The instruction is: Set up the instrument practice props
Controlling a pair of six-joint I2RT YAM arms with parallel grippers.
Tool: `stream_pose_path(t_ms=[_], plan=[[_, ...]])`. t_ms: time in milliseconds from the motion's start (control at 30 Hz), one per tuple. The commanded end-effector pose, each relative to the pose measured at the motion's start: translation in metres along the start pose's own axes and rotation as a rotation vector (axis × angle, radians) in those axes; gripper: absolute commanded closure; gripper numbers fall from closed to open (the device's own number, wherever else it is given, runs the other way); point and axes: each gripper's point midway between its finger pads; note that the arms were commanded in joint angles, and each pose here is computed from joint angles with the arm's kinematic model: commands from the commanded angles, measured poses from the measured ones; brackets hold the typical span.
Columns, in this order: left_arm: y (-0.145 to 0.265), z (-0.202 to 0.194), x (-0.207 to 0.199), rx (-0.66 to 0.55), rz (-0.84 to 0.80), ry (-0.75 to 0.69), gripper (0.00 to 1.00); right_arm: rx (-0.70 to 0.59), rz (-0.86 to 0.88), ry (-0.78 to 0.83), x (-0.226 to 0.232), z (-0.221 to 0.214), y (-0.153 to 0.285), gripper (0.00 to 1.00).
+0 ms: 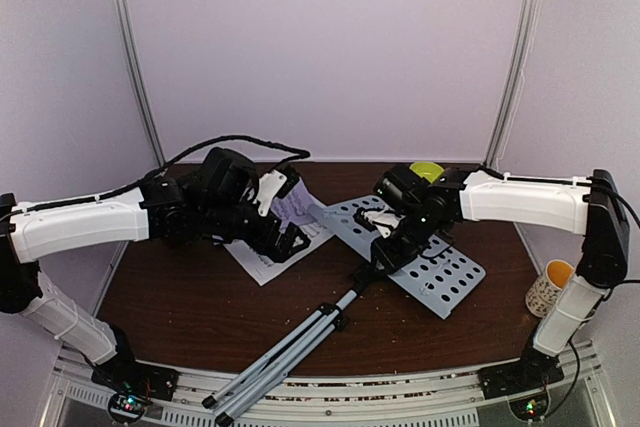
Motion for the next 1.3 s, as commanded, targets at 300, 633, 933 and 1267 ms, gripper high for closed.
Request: stream_pose_path(t_ms=[300, 633, 933, 1267], plan=[[0.006, 0.022, 0.002, -0.066, 0.024, 0.019, 0.02, -0.039, -0.062, 0.017, -0.009, 0.019, 0.037, 1.00], [0.045, 0.050, 0.006, -0.222, 0.045, 0.071, 0.02, -0.281, -0.341, 0.082, -0.033, 0.063, 0.159, 1.00], [0.104, 0.077, 0.011, -0.470, 0.031, 0.102, 0.02, -0.590, -0.490, 0.086, -0.032, 0.084, 0.293, 1.00], [0.097, 0.074, 0.021, -0.500, 0.046, 0.126, 0.02, -0.726, -0.746, 0.185, -0.035, 0.079, 0.375, 1.00]])
Point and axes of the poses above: each gripper's point midway between its finger pads, its own y axis back along the fingers, its own x axis along the line the jaws close on, z = x × y, and after that the axes turned 6 degrees about y, right-handed
